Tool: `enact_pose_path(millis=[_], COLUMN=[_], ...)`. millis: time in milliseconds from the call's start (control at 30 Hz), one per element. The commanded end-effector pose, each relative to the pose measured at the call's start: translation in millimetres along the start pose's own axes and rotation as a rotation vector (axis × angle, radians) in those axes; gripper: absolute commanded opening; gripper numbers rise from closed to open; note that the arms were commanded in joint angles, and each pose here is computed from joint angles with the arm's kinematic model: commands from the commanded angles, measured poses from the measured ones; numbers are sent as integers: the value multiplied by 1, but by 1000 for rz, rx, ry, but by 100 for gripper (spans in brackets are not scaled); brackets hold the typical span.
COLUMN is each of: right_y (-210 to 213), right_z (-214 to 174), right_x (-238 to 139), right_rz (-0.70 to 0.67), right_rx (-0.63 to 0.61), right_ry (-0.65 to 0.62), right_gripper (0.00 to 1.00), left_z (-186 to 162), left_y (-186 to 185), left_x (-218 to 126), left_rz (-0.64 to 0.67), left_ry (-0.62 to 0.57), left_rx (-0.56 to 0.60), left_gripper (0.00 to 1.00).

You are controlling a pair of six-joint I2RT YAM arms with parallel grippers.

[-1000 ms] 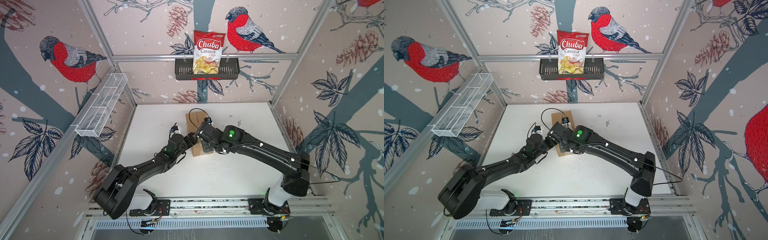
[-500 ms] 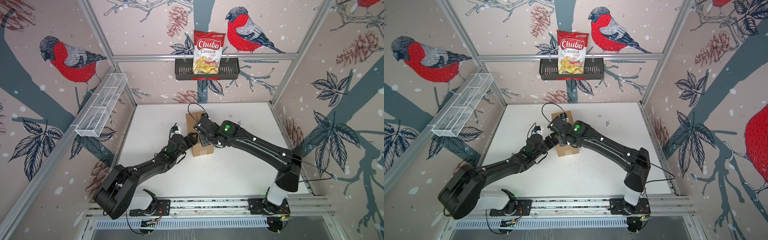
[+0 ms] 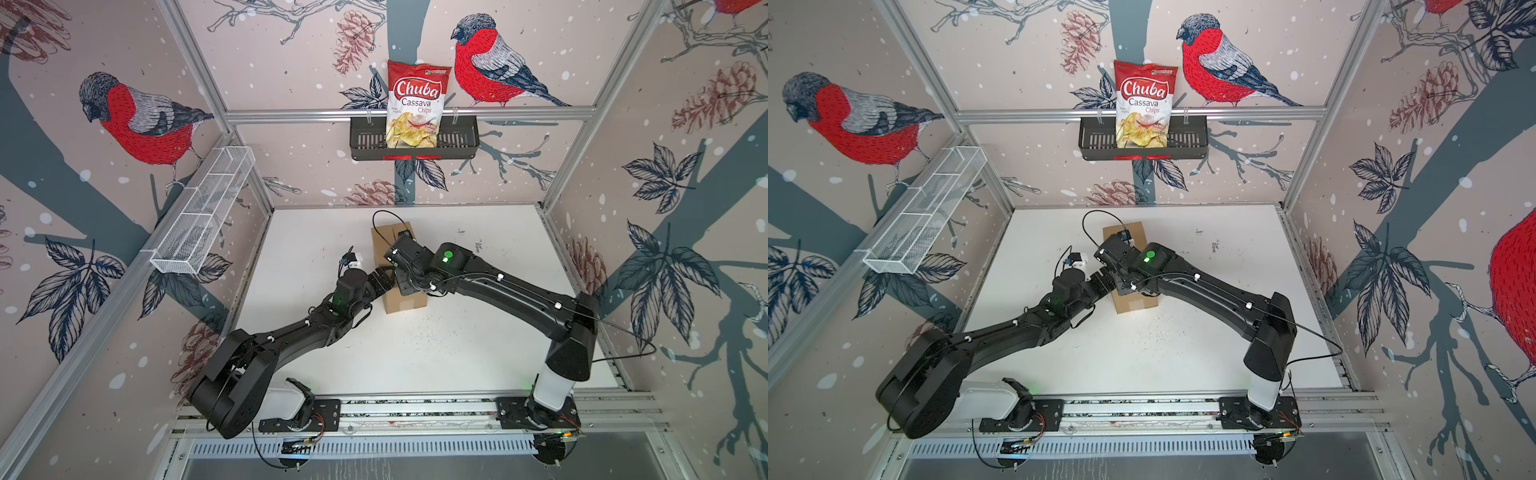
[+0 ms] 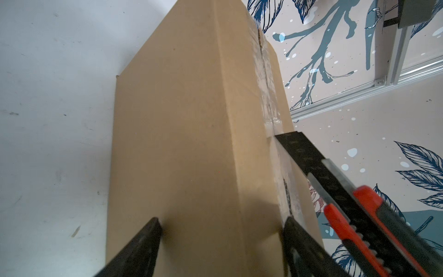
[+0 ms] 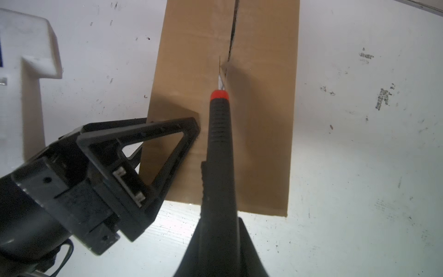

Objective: Unpack the express box
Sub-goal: 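Continue drawing the knife blade down the seam to the box's near end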

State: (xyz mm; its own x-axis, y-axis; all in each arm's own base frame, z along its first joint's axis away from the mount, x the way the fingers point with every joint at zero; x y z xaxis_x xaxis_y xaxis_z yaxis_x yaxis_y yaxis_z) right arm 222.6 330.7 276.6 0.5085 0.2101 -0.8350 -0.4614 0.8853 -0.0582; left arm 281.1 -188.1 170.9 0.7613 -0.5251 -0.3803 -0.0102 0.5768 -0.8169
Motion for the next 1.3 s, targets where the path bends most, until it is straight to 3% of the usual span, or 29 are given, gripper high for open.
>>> enact_pose_path(millis=[0, 1267], right_y=[-1, -4], right_z=[6, -25], right_x=[-4, -15], right_rz=[4, -19], right_rx=[14, 43], right_ry=[-33, 18], right_gripper=[0, 0], left_z=[-7, -10], left_y=[14, 13], left_x=[0, 2], left_rz=[75, 75], left_ry=[32, 36], left_rx=[10, 10], left_gripper=[79, 79])
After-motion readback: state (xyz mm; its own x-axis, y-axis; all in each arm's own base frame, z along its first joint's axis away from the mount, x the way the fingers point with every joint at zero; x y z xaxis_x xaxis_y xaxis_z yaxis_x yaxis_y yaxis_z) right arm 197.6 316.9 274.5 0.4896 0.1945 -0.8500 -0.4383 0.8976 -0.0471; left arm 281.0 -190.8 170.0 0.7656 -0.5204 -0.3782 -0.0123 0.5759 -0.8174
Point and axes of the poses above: each gripper's point midway between its finger pads, its own x axis out along the fingers, its own y axis along the line the jaws close on, z = x × y, the point moved 7 cm from there along -x, back along the fingers, and after that the axes turned 4 degrees about -x, right-handed, at the moved point
